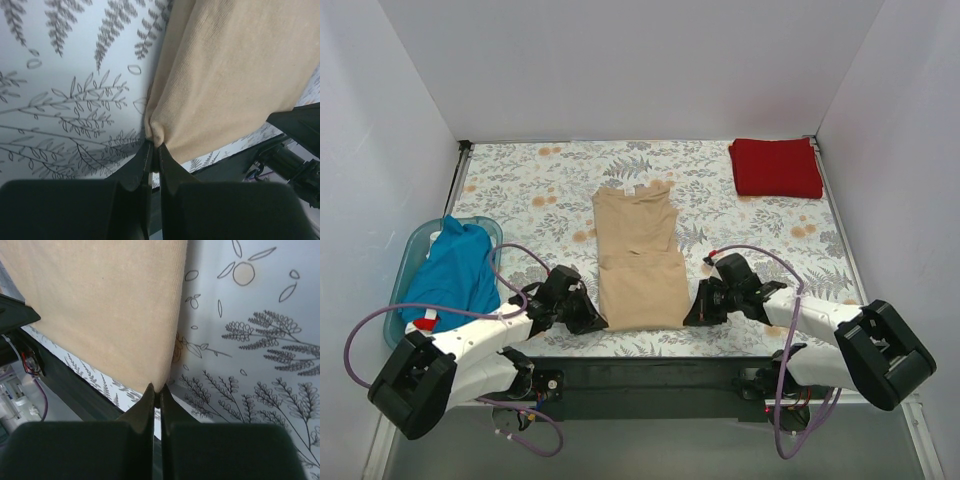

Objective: Fold and stack the t-shirts
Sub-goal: Fold the tshirt

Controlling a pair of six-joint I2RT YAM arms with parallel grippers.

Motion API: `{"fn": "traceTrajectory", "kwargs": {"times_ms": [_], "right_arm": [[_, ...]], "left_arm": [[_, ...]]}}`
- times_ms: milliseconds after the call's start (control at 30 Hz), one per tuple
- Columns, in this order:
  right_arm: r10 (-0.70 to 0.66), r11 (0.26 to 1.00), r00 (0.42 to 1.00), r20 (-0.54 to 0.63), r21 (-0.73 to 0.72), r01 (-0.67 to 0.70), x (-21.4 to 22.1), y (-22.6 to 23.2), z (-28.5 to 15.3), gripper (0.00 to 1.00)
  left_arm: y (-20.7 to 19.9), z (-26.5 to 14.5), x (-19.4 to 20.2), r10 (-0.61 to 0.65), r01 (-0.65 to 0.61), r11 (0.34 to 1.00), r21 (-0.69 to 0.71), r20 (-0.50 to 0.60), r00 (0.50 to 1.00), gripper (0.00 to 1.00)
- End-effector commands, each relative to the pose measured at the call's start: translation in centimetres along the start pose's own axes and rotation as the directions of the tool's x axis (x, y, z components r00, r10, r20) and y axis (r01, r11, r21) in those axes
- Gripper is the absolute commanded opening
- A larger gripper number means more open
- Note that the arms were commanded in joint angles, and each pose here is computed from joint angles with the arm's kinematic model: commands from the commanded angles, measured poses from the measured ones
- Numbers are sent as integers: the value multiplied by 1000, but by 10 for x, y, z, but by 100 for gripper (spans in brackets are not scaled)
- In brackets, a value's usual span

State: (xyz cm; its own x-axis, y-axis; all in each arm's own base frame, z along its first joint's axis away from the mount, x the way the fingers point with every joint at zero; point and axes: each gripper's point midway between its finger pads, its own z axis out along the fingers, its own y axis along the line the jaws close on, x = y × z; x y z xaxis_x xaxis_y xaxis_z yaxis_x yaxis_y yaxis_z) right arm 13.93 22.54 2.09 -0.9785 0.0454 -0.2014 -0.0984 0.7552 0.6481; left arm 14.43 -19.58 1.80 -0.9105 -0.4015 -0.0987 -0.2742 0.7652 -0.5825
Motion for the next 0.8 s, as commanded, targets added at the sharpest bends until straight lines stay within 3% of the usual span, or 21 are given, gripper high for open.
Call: {"fn": "traceTrajectory", "kwargs": {"times_ms": [0,167,533,767], "right_arm": [[-48,999,999,-15,25,48,7,-2,-10,1],[-102,995,994,-41,14,102,13,9,-25,1],[-236,972,966,104,21,236,-56,69,-58,1],[-273,962,944,185,30,272,-113,93,-69,1]], "left_arm": [[16,-8,23,-12,6,997,-80,-71,997,0],[11,-21,35,-21,14,997,-73,-97,995,0],[-73,-65,-24,52,-52,999,-5,93,994,0],[-101,-79,-80,48,-56,998,41,180,982,0]]}}
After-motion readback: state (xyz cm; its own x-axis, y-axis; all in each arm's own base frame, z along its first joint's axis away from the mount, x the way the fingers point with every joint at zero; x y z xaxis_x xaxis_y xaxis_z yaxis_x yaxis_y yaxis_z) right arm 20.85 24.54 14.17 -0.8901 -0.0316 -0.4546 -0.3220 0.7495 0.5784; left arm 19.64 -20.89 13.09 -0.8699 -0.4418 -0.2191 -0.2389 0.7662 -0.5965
